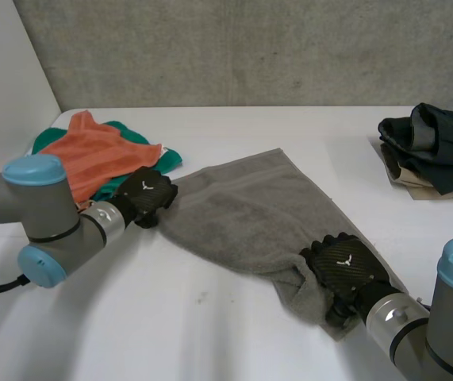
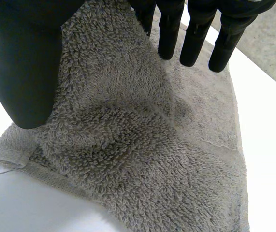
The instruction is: Fold the laundry.
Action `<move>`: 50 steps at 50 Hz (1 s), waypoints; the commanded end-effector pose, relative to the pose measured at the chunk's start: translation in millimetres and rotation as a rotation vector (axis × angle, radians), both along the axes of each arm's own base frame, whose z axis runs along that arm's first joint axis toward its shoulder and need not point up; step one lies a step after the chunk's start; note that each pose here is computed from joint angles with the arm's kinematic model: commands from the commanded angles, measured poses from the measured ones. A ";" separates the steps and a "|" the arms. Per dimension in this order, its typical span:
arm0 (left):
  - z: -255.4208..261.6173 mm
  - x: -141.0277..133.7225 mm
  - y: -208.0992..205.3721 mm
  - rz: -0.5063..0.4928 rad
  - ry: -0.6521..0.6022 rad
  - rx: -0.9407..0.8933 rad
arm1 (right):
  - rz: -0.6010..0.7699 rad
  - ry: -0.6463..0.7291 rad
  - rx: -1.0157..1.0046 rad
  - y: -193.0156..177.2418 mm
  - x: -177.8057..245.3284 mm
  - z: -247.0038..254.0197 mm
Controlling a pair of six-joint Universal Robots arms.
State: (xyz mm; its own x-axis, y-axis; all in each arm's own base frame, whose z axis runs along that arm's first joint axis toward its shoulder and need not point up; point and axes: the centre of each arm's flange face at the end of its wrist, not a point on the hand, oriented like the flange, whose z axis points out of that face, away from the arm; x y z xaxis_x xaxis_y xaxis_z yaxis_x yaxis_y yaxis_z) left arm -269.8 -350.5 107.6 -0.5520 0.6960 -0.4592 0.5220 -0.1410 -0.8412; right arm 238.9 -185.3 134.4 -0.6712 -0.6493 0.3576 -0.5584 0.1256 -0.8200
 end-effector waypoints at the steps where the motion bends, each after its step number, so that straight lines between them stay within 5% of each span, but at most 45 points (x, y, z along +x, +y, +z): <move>1: -3.8 -8.1 -0.2 -0.015 -0.010 -0.013 | -0.015 -0.004 -0.014 -4.8 -1.6 2.0; 9: 26.9 -20.4 18.1 -0.013 0.003 -0.043 | -0.031 -0.060 -0.180 -22.2 0.9 47.8; 19: 129.0 -16.3 76.4 0.000 0.158 -0.125 | -0.114 -0.153 -0.526 -109.0 -3.0 144.8; 25: 144.8 -10.7 107.8 -0.006 0.224 -0.092 | -0.086 -0.153 -0.583 -166.4 21.0 137.3; 32: 124.1 -27.3 134.6 -0.027 0.209 -0.008 | 0.027 -0.148 -0.604 -219.0 46.5 68.7; 42: 115.2 -30.8 134.1 0.035 0.183 0.002 | -0.265 -0.082 -0.551 -189.5 8.6 99.0; 50: 124.0 -32.4 132.3 0.036 0.200 -0.024 | -0.231 -0.019 -0.181 -103.5 -14.8 78.2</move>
State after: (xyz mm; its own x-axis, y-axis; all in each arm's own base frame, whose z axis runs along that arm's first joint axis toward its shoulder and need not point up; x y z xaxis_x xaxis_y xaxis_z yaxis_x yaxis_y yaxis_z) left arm -301.9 -216.8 225.0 -0.6524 0.6723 -0.3498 0.3613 -0.1298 -0.9234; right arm 240.1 -349.3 230.7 -0.8103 -0.2555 0.5274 -0.5130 -0.1259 -0.8491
